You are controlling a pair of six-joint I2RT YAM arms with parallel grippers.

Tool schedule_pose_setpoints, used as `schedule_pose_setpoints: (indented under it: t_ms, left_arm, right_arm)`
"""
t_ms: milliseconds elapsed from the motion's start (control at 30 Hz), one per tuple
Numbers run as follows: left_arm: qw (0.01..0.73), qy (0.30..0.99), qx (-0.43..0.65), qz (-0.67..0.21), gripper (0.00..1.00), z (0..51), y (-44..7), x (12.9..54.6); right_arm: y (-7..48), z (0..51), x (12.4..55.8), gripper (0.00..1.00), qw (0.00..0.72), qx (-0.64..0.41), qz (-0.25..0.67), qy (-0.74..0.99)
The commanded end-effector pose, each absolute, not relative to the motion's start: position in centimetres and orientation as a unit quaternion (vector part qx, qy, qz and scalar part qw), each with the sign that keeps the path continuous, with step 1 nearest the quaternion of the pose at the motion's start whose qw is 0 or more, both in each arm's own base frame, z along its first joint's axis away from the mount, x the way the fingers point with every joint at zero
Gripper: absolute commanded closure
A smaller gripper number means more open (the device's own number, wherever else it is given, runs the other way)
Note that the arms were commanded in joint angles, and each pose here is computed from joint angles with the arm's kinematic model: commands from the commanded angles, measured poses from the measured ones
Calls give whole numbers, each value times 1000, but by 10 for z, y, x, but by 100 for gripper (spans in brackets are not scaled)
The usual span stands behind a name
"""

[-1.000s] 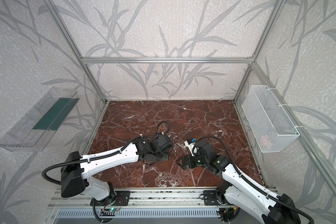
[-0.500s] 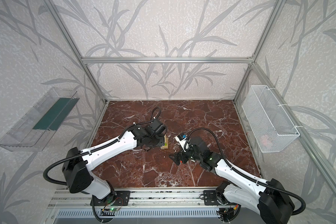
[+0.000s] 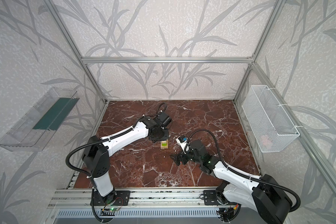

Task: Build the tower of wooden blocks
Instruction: 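Lift and carry the yellow cube with the left gripper over the block stack, then lower the yellow cube onto the stack top and open the left gripper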

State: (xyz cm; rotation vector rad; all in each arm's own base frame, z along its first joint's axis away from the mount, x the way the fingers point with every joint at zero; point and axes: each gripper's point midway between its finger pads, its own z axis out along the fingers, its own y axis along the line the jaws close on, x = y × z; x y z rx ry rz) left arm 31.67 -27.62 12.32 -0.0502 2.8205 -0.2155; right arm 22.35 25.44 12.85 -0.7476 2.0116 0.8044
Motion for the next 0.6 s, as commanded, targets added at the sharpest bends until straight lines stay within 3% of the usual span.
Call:
schedule_pose_setpoints:
  t_ms: [0,567]
  left_arm:
    - [157,986,-16,-53,100,126,-270,323]
    - [141,989,-25,-28,100,111,-271,337]
  right_arm:
    - [253,138,228,1,441,-289,316,789]
    - [244,141,234,1,461,-274,297,790]
